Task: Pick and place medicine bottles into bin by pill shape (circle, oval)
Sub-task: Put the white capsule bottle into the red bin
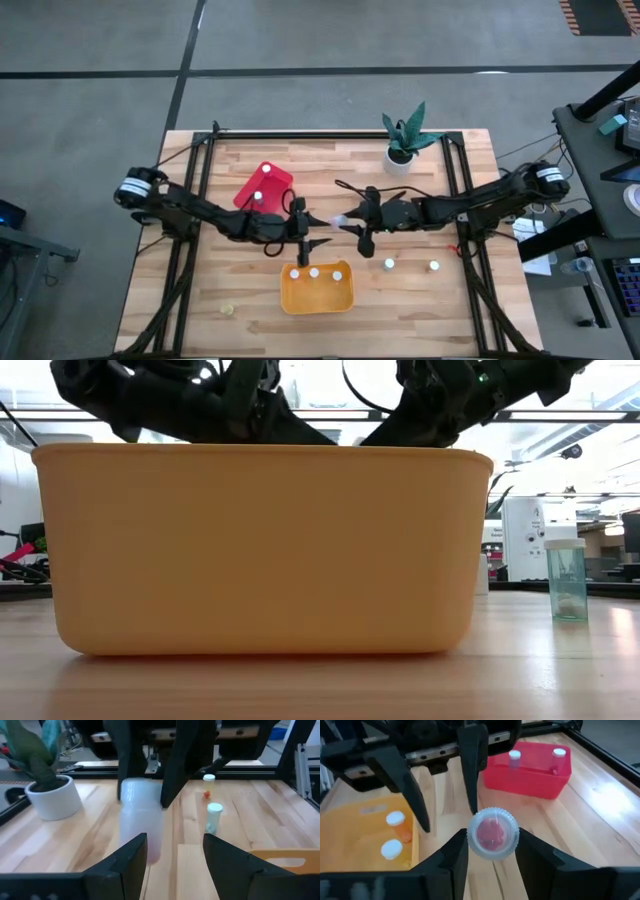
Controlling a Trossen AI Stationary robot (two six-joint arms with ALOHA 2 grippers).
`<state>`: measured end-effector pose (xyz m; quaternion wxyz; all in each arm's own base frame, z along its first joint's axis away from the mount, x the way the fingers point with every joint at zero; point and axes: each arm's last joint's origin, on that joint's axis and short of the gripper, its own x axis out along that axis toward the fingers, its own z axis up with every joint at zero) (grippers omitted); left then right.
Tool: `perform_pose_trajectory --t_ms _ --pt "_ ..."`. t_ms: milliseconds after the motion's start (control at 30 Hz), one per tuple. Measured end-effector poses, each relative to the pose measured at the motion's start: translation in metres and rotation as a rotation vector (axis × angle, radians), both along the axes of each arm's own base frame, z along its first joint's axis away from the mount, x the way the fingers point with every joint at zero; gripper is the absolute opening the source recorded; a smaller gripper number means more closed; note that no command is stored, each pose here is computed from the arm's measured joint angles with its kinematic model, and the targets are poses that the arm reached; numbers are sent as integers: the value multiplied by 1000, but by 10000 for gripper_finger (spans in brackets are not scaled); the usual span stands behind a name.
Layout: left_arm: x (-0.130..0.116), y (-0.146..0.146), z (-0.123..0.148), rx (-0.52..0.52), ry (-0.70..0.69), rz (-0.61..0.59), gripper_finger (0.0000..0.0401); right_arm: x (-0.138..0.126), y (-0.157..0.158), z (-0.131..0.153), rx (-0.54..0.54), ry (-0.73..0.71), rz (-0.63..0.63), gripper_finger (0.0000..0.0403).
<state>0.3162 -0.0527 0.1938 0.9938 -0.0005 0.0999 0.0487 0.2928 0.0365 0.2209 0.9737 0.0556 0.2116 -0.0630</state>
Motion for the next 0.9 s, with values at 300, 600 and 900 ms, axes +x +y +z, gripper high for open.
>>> perform_pose_trajectory --t_ms 300,600,900 --pt "9 0 1 -5 -13 -9 178 1 1 -1 5 7 22 134" --pt "9 5 1 19 -10 33 178 1 1 0 -2 1 16 134" --pt "9 10 1 68 -9 144 178 1 2 3 7 -14 18 134"
